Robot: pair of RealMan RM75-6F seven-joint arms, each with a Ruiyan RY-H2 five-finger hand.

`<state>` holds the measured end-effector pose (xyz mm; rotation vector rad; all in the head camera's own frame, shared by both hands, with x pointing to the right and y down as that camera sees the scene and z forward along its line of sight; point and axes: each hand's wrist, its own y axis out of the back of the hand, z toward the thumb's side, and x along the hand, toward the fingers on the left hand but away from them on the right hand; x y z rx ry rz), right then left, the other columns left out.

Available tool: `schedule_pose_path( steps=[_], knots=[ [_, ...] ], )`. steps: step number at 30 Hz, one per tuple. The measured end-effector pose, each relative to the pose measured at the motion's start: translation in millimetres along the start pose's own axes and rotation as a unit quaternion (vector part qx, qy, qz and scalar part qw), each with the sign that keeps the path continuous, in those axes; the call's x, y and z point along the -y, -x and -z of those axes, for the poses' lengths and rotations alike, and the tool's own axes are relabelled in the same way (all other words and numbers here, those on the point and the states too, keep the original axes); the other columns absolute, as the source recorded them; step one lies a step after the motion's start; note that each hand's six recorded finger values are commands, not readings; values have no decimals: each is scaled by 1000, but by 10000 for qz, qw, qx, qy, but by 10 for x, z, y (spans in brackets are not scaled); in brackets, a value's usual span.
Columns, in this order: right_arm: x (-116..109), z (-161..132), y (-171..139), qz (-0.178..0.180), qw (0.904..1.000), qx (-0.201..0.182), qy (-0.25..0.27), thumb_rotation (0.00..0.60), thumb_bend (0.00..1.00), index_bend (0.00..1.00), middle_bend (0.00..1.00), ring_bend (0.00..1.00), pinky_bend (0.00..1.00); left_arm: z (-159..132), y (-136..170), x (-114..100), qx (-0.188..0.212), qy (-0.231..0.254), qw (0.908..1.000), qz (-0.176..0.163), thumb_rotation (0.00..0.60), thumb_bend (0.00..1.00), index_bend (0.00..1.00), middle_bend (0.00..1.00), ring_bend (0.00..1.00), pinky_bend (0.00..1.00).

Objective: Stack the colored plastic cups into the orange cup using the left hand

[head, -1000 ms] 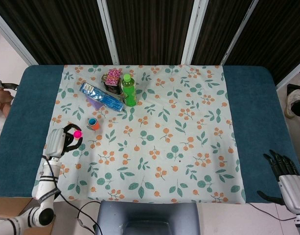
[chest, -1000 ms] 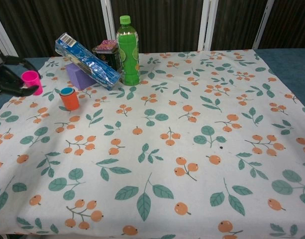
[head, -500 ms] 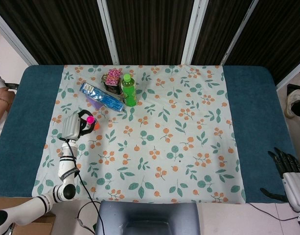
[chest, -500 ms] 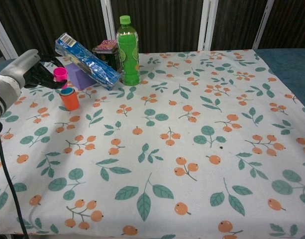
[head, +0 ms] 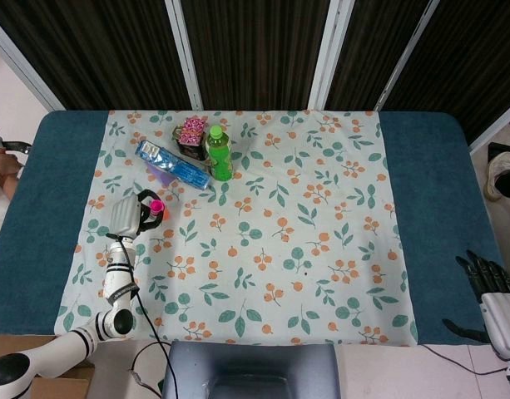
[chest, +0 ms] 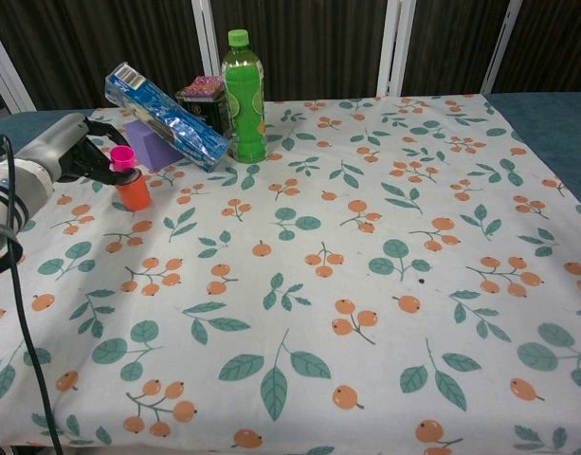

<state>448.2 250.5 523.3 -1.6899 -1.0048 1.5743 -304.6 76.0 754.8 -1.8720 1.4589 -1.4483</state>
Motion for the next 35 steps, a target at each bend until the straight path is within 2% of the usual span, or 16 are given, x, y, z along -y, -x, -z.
schedule_pose_path(
  steps=[1,3,6,13,15,16,17,18,19,20,21,23,26,30,32,35],
  knots=[
    [-3,1,0,3,10000,1,4,600,154,0,0,0,0,7,-2,12,-8,-16,10000,19,600,388,466,1000,1000,1000],
    [-7,5,0,7,10000,2,6,600,155,0,0,0,0,24,-7,45,-28,-72,9999,100,600,384,147,998,1000,1000],
    [-8,6,-1,7,10000,3,10,600,155,0,0,0,0,44,-18,75,-65,-150,9997,199,600,377,15,975,1000,1000],
    [-6,-1,-12,7,10000,-16,1,600,154,0,0,0,0,51,-4,10,-23,-194,9997,153,600,363,0,852,1000,1000],
    [0,-5,-16,-6,10000,-26,-1,600,155,0,0,0,0,37,45,-55,81,-204,9997,109,600,360,0,781,974,1000],
    [-2,-5,-17,-2,10000,-27,-1,600,155,0,0,0,0,29,80,-94,147,-219,9996,75,600,359,0,703,912,999],
    [-6,-5,-20,9,10000,-28,1,600,155,0,0,0,0,22,144,-159,256,-258,9993,12,600,358,0,581,770,948],
    [-10,-5,-23,19,10000,-29,2,600,154,0,0,0,0,22,207,-214,349,-302,9989,-41,600,360,0,466,602,839],
    [-12,-6,-26,27,10000,-30,1,600,154,0,0,0,0,28,283,-269,447,-350,9984,-83,600,362,0,394,487,736],
    [-9,-9,-29,26,10000,-33,-9,600,154,0,0,0,0,47,406,-342,579,-414,9974,-113,600,367,0,284,312,531],
    [-3,-13,-31,19,10000,-40,-19,600,155,0,0,0,0,71,518,-398,677,-465,9965,-121,600,369,0,207,198,377],
    [19,-24,-36,-11,10000,-57,-61,600,154,0,0,0,0,175,853,-547,899,-643,9938,-94,600,373,0,92,59,192],
    [54,-44,-41,-51,9999,-76,-132,600,154,0,0,0,0,449,1487,-779,1086,-1049,9885,30,600,377,0,1,0,96],
    [110,-97,-49,-90,9996,-144,-227,600,154,0,0,0,0,811,2364,-958,1072,-1461,9832,213,600,373,0,0,0,56],
    [125,-133,-56,-84,9995,-196,-213,600,154,0,0,0,0,864,2646,-1020,1170,-1615,9794,327,600,375,0,0,0,55],
    [123,-149,-75,-54,9995,-238,-223,600,154,0,0,0,0,886,2744,-1087,1238,-1805,9750,393,600,378,0,0,0,55]
  ],
)
